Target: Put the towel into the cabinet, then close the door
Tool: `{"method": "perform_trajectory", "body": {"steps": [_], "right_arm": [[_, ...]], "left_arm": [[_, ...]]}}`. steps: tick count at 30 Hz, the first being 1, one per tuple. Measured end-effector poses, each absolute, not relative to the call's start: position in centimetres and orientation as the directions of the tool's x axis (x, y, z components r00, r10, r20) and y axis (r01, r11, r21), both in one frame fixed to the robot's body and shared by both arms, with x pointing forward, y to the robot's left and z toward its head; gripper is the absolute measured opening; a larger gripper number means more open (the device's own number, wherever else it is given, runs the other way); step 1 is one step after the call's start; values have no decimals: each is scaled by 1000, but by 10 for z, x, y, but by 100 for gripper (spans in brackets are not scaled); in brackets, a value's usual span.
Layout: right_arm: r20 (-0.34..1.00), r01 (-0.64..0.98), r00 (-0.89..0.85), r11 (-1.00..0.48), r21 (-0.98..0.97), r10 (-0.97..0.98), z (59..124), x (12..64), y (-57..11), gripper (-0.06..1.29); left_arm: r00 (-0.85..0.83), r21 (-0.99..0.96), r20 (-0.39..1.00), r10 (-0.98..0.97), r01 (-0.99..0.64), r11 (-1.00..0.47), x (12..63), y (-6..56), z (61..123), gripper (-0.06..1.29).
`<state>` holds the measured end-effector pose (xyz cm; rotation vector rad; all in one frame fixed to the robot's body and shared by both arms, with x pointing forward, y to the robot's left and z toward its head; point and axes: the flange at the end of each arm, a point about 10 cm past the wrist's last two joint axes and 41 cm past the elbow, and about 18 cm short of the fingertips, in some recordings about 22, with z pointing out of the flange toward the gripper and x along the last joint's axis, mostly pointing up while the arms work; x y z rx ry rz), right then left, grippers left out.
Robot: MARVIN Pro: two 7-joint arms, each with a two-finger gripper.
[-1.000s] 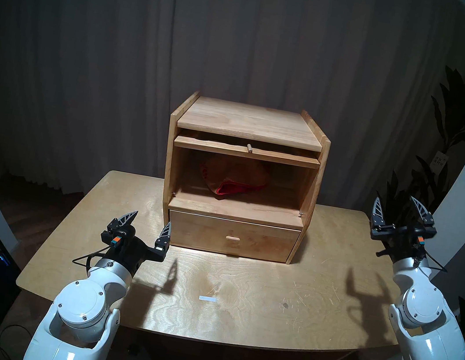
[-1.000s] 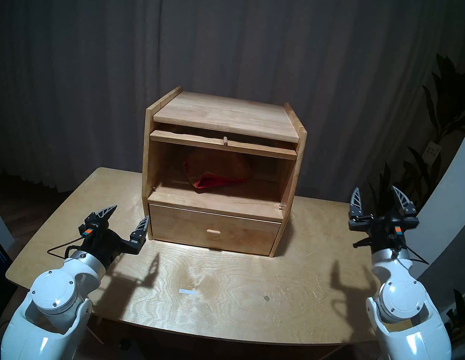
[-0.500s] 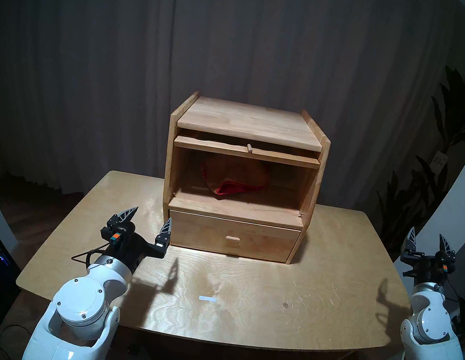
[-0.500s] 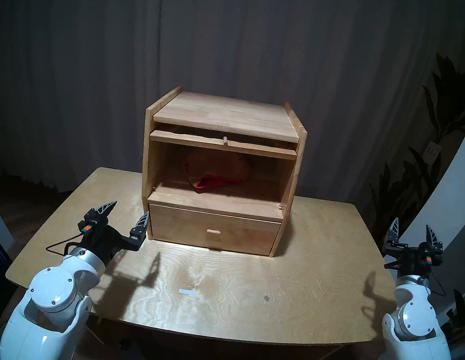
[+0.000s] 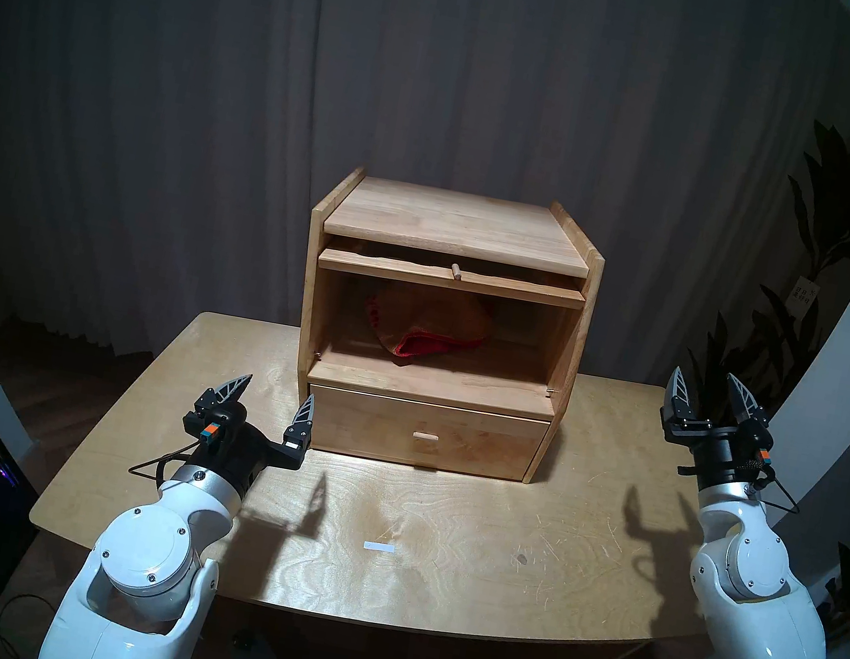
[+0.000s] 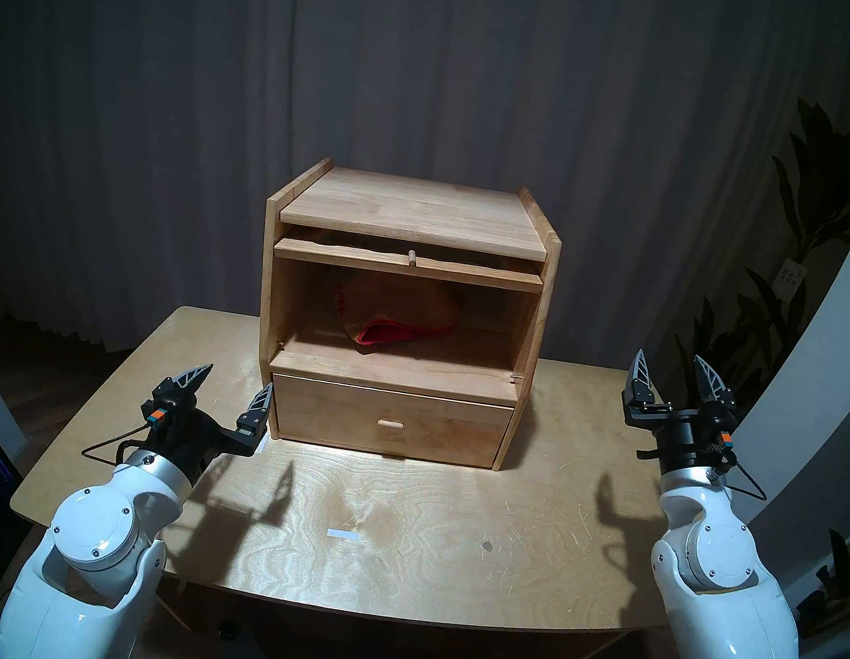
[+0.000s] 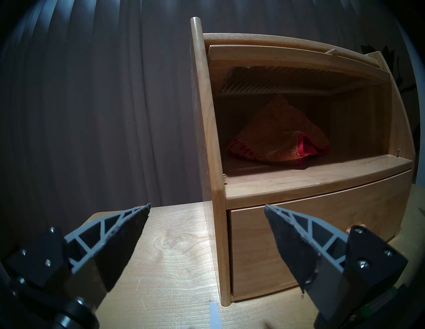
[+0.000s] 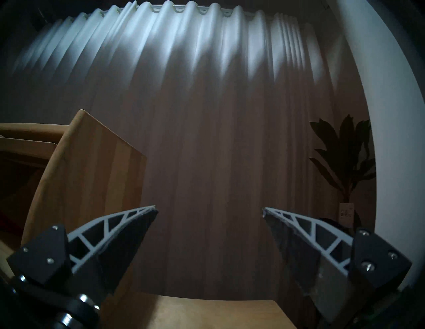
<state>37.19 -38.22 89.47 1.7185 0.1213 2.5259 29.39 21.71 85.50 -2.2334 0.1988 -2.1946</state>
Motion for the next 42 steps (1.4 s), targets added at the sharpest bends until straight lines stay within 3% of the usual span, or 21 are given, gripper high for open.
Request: {"method": "perform_trajectory", "body": {"steps": [14, 28, 34, 42], "right_arm": [[897, 115, -346, -937, 330, 273, 869, 398, -383, 125], [857, 137, -393, -900, 413, 334, 870, 422, -382, 125], [848, 130, -411, -900, 417, 334, 874, 427, -382, 125], [855, 97, -414, -918, 383, 313, 876, 435, -386, 125]], "left_arm": [[-7, -91, 996, -90, -86, -992, 293, 217, 861, 126], [-344, -210, 927, -146, -156, -965, 284, 191, 940, 126], [-502, -427, 810, -303, -150, -892, 282, 188, 968, 126], [-618, -734, 586, -524, -132, -666, 296, 188, 960, 126]]}}
